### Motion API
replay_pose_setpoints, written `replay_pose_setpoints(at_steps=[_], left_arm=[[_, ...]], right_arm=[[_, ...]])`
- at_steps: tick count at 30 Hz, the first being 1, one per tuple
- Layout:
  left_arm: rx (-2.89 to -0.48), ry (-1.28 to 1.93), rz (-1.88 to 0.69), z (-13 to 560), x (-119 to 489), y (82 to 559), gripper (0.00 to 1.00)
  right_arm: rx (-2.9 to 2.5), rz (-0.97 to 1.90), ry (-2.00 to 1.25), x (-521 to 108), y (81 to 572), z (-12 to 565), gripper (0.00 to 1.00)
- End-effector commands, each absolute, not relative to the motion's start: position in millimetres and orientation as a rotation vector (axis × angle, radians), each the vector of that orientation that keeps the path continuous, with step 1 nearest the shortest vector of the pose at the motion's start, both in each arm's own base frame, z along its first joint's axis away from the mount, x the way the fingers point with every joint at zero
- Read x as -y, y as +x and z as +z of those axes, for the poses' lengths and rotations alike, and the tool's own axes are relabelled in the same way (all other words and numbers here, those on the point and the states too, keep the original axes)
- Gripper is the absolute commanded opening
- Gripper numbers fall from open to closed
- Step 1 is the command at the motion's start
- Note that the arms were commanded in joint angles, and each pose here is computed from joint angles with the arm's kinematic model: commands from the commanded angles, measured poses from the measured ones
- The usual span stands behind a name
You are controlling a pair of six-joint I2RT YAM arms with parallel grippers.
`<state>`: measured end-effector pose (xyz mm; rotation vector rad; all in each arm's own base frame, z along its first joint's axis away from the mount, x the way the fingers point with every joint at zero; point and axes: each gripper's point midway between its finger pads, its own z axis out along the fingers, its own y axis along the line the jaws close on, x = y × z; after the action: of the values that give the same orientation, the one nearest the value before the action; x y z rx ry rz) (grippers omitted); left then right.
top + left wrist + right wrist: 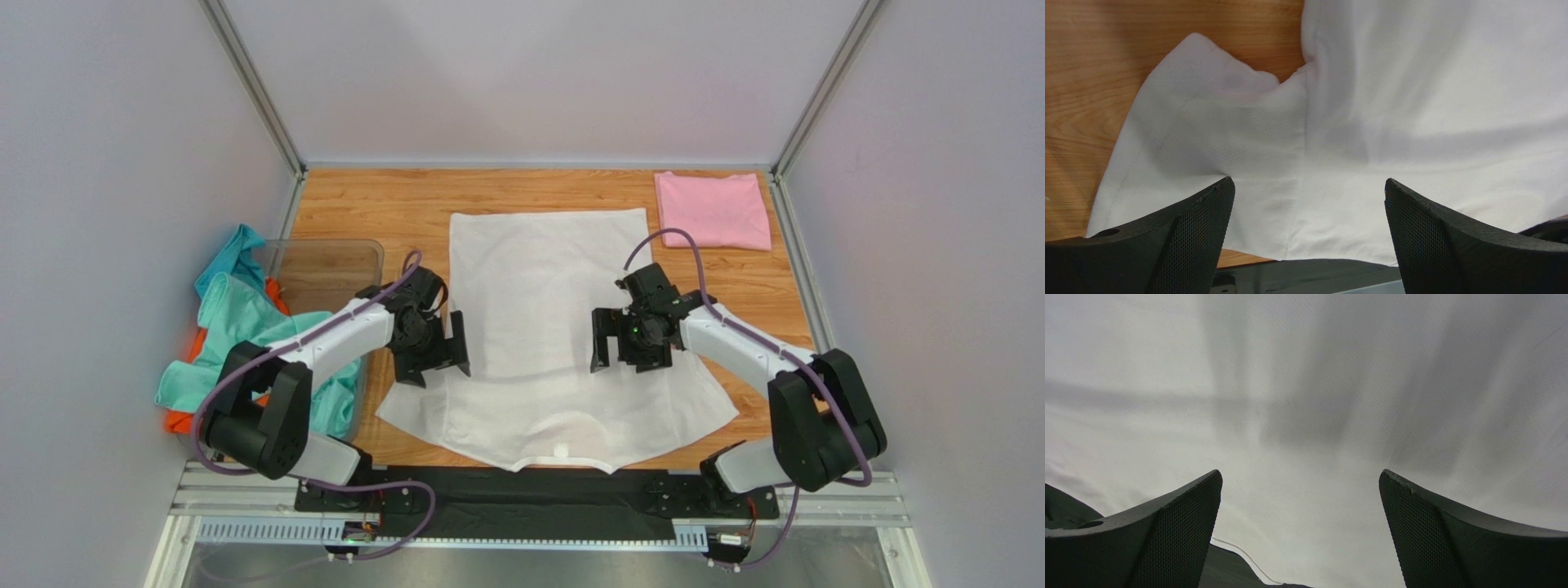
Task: Fold and stack the t-shirts
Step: Flatten the tshirt out
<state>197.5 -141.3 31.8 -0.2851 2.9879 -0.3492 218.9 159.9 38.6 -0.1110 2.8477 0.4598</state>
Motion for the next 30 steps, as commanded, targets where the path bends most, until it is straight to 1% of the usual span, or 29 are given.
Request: replay_pose_setpoints(at_steps=[1, 2, 4, 5, 6, 8, 11, 12, 15, 18, 21, 22, 25, 26, 27, 30], left_arm=[[-2.911, -0.237, -0.453, 62, 156, 211, 0.97], [-2.898, -0.230, -0.462, 68, 158, 211, 0.97], [-2.876, -0.199, -0.488, 82, 166, 205, 0.97], [-2.868, -0.192, -0.501, 85, 171, 202, 0.97], [-2.853, -0.165, -0.548, 92, 183, 196, 0.98], [-2.864, -0.137, -0.600, 95, 197, 185, 0.98], [-2.907, -0.088, -0.661, 84, 216, 165, 0.99], [-2.924, -0.086, -0.691, 80, 221, 160, 0.99], [-2.945, -0.135, -0.694, 63, 220, 157, 0.99], [-2.958, -0.128, -0.696, 54, 224, 159, 1.00], [-2.982, -0.117, -0.631, 40, 222, 164, 1.00], [-2.987, -0.114, -0.614, 37, 222, 166, 1.00], [-3.003, -0.112, -0.581, 25, 224, 176, 1.00], [-3.009, -0.113, -0.598, 20, 225, 181, 0.99], [-3.018, -0.126, -0.618, 19, 226, 183, 0.99], [-3.013, -0.179, -0.553, 9, 217, 203, 0.99]], right_arm=[[-2.721, 0.497, -0.147, -171, 248, 72, 1.00], [-2.680, 0.484, -0.144, -173, 263, 84, 1.00], [-2.672, 0.408, -0.108, -165, 281, 83, 1.00], [-2.638, 0.404, -0.067, -163, 300, 94, 1.00], [-2.664, 0.392, -0.055, -162, 308, 86, 1.00], [-2.621, 0.384, -0.021, -164, 337, 96, 1.00], [-2.699, 0.288, 0.009, -161, 360, 64, 1.00], [-2.683, 0.286, 0.013, -165, 372, 70, 1.00], [-2.703, 0.168, 0.075, -156, 389, 52, 1.00], [-2.743, 0.112, 0.109, -149, 383, 33, 1.00], [-2.757, 0.109, 0.109, -146, 372, 24, 1.00], [-2.780, 0.096, 0.115, -142, 361, 14, 1.00], [-2.791, 0.097, 0.148, -136, 342, 11, 1.00], [-2.816, 0.086, 0.161, -129, 324, 5, 1.00], [-2.820, 0.084, 0.192, -126, 316, 4, 1.00], [-2.837, 0.099, 0.248, -116, 277, -1, 1.00]])
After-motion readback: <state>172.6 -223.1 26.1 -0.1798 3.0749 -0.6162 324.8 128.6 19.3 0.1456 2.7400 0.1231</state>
